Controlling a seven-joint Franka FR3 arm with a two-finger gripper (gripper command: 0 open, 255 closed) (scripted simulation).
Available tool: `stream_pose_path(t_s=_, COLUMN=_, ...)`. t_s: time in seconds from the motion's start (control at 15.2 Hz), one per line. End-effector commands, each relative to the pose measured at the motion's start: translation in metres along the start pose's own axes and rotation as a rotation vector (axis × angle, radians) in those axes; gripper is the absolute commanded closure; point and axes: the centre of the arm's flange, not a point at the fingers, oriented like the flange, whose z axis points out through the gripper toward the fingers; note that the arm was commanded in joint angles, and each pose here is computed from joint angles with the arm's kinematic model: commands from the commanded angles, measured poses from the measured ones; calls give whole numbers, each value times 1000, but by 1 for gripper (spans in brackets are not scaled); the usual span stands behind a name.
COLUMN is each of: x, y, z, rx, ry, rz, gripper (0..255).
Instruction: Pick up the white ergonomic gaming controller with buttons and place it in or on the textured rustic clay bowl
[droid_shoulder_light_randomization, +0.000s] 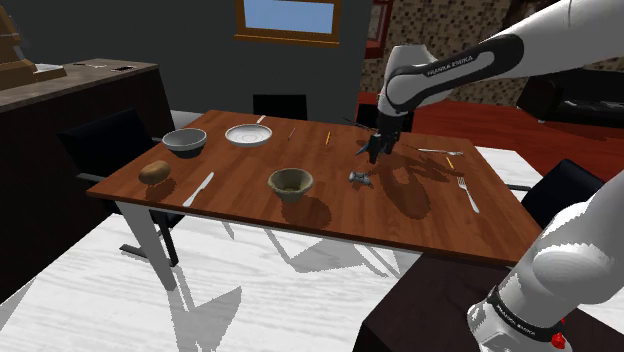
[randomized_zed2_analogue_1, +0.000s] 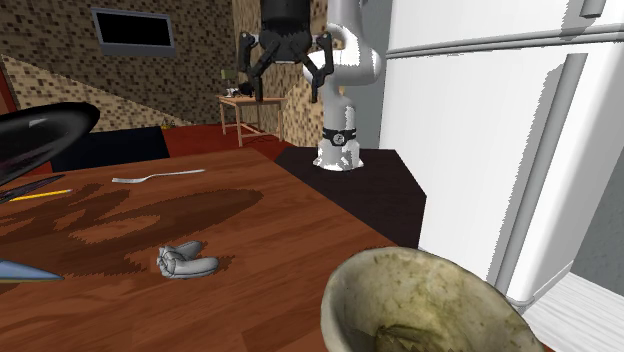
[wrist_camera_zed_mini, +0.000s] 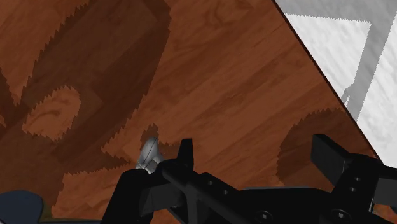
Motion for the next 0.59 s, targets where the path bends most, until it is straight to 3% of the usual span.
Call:
stream_pose_path(t_s=0.0, x=17, y=9, z=20, rx=-1, ry=-2, rz=-3, gripper=0)
stream_pose_path(t_s=0.53, x=82, y=49, z=95, rx=-2, ry=-12, rz=-12, gripper=0)
